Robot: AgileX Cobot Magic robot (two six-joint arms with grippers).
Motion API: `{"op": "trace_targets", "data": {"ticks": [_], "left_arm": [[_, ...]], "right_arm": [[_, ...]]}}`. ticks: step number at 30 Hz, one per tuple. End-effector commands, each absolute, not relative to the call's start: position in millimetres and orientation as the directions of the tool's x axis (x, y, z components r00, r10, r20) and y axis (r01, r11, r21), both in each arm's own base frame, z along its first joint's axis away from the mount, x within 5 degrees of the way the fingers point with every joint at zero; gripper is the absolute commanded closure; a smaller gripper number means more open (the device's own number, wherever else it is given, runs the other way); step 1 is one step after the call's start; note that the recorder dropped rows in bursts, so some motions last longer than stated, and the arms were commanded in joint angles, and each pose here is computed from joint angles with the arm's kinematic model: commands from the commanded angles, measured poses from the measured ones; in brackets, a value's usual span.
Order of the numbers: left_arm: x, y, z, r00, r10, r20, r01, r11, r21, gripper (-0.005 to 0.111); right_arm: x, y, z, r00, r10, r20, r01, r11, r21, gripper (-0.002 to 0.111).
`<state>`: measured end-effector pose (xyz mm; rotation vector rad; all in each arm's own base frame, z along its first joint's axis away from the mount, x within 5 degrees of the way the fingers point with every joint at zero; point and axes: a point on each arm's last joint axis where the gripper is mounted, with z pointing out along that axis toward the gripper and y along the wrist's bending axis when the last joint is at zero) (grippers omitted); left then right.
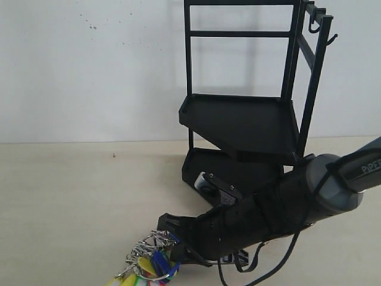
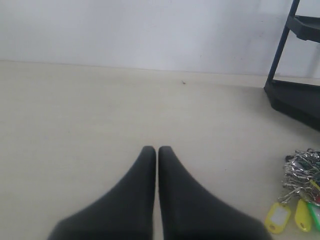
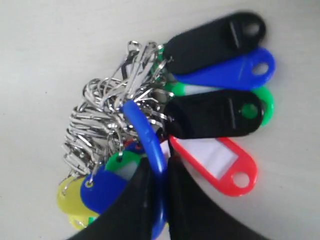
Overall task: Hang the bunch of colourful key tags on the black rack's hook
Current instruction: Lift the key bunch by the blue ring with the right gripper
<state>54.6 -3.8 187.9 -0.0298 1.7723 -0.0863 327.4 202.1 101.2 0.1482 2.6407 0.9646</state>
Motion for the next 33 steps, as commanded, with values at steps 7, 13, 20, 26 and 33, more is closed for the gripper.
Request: {"op": "trace_targets", "data": {"ticks": [7, 13, 20, 26, 33], "left_arm": [[54.7, -3.6, 187.7, -0.195, -0.06, -0.979, 0.028, 0.997, -0.066, 0.102], [54.7, -3.6, 187.7, -0.195, -0.06, -0.979, 0.028, 0.997, -0.066, 0.102], [54.7, -3.6, 187.7, -0.195, -0.06, -0.979, 0.028, 0.997, -0.066, 0.102], [54.7, -3.6, 187.7, -0.195, -0.06, -0.979, 0.028, 0.997, -0.066, 0.102], [54.7, -3.6, 187.7, -0.195, -0.06, -0.979, 0.028, 0.997, -0.066, 0.102]], "right_arm": [[325.6, 202.4, 145.7, -0.906, 0.141, -0.4, -0.164, 0.754, 0.636, 0.108], [320.5, 197.8, 183.9, -0.852, 0.086, -0.516, -0.279, 0.76, 0.587, 0.108], [289.1, 214.6, 218.4, -0.803, -0.122, -0.583, -0.524, 0.612, 0.593, 0.108], [282.5, 204.9, 242.7, -0.806, -0.078, -0.587, -0.477, 0.673, 0.565, 0.108], [270.6, 206.5, 264.4, -0.759, -0.102, -0.643, -0.521, 0.688, 0.505, 0.108]]}}
